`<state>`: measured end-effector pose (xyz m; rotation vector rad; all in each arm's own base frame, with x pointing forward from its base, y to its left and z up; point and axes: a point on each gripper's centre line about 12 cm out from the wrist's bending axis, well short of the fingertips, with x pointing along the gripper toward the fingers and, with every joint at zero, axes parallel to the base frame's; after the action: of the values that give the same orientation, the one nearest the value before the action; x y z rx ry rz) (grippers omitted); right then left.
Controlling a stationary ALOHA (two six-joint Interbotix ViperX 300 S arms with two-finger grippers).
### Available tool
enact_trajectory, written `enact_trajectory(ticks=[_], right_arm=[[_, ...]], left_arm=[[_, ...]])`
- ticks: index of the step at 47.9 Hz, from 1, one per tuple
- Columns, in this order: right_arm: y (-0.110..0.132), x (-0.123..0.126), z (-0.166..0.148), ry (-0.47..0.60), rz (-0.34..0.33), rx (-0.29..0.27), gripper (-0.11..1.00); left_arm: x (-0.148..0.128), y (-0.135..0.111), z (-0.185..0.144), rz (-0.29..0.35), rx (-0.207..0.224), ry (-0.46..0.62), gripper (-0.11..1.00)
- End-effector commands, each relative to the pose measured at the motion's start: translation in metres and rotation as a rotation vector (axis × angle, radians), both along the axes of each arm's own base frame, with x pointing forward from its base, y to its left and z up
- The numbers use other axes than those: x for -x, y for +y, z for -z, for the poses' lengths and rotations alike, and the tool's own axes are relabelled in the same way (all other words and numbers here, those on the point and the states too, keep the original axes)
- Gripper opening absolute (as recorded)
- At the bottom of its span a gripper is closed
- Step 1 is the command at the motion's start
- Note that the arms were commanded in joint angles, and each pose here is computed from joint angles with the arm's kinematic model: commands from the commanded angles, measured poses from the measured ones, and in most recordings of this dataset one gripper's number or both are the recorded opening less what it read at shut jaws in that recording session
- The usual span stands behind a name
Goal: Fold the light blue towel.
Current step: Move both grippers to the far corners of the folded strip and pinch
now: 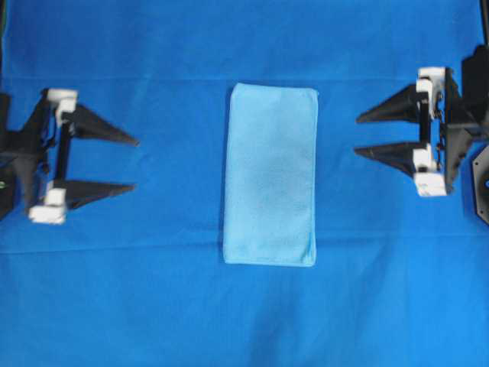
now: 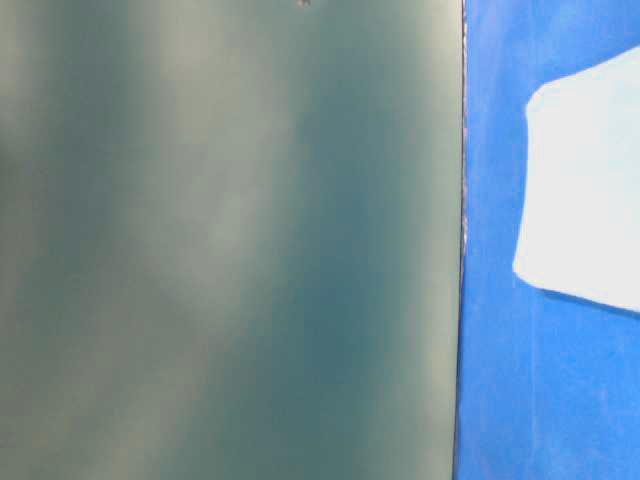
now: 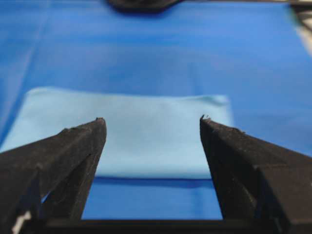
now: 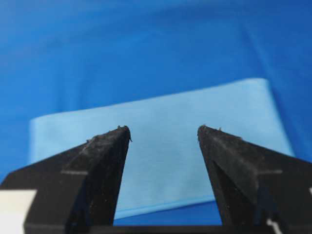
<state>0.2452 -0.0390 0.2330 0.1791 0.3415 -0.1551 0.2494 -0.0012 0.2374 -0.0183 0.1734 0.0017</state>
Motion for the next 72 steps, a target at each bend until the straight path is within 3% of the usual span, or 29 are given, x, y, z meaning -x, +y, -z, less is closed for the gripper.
enact_trajectory(ticks=[1,4,13,26,36,56,61,68,72], right_arm=[[-0.017,-0.011,0.000,0.022,0.060,-0.009,0.62],[-0.032,-0.017,0.012,0.088,0.113,-0.020,0.62],[-0.061,-0.039,0.039,0.246,0.191,-0.023,0.62],[-0.099,-0.063,0.081,0.403,0.251,-0.033,0.62],[-0.113,-0.077,0.106,0.461,0.255,-0.041,0.62],[-0.121,-0.080,0.141,0.535,0.260,-0.076,0.60],[-0.121,-0.079,0.141,0.536,0.260,-0.076,0.48],[-0.118,-0.079,0.142,0.539,0.255,-0.077,0.07],[-0.118,-0.078,0.142,0.540,0.257,-0.081,0.04]], left_arm=[[-0.019,0.012,-0.001,-0.048,0.003,0.011,0.74],[-0.035,0.019,0.005,-0.069,0.004,0.046,0.74],[-0.081,0.048,0.032,-0.149,0.014,0.154,0.74],[-0.116,0.107,0.082,-0.287,0.041,0.279,0.74],[-0.134,0.135,0.120,-0.340,0.058,0.350,0.74],[-0.145,0.158,0.158,-0.382,0.069,0.381,0.72],[-0.142,0.157,0.165,-0.378,0.068,0.402,0.59],[-0.139,0.156,0.166,-0.370,0.051,0.413,0.18],[-0.139,0.155,0.167,-0.358,0.028,0.423,0.03]])
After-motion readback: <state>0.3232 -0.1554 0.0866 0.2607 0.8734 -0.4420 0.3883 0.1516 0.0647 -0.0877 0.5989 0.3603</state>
